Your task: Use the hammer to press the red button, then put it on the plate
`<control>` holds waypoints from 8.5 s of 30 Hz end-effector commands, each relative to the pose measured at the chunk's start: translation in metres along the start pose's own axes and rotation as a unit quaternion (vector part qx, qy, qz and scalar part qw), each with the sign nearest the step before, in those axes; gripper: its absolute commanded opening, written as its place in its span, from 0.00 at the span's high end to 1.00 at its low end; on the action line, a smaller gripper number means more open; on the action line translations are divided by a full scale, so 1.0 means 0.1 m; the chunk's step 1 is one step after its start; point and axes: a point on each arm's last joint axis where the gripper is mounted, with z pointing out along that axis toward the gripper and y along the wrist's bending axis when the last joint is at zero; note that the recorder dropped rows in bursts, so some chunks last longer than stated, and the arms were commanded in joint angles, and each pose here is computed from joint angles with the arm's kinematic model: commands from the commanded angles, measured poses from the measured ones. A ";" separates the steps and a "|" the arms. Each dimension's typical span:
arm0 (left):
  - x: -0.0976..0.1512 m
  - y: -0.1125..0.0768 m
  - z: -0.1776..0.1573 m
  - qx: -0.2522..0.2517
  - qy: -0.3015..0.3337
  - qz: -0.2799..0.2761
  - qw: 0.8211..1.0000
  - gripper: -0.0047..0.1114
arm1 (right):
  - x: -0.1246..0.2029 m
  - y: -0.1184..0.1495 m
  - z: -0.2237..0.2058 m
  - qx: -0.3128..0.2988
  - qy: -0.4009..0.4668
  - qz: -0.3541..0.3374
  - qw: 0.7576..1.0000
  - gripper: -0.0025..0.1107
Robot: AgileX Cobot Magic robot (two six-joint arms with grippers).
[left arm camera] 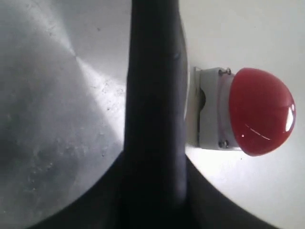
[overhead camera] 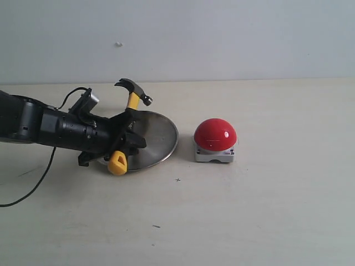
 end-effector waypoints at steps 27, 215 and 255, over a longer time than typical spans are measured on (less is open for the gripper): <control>-0.05 0.00 0.12 0.026 0.013 -0.018 0.999 0.96 | 0.01 0.00 0.00 -0.001 -0.004 0.001 1.000 0.98; 1.88 0.01 -2.96 -0.061 -0.522 0.276 0.804 0.96 | 0.36 -0.02 0.11 -0.049 0.007 -0.082 0.995 0.98; 1.89 0.29 -2.84 -0.139 -0.548 0.298 0.769 0.96 | 0.36 -0.02 0.11 -0.050 0.003 -0.082 0.995 0.98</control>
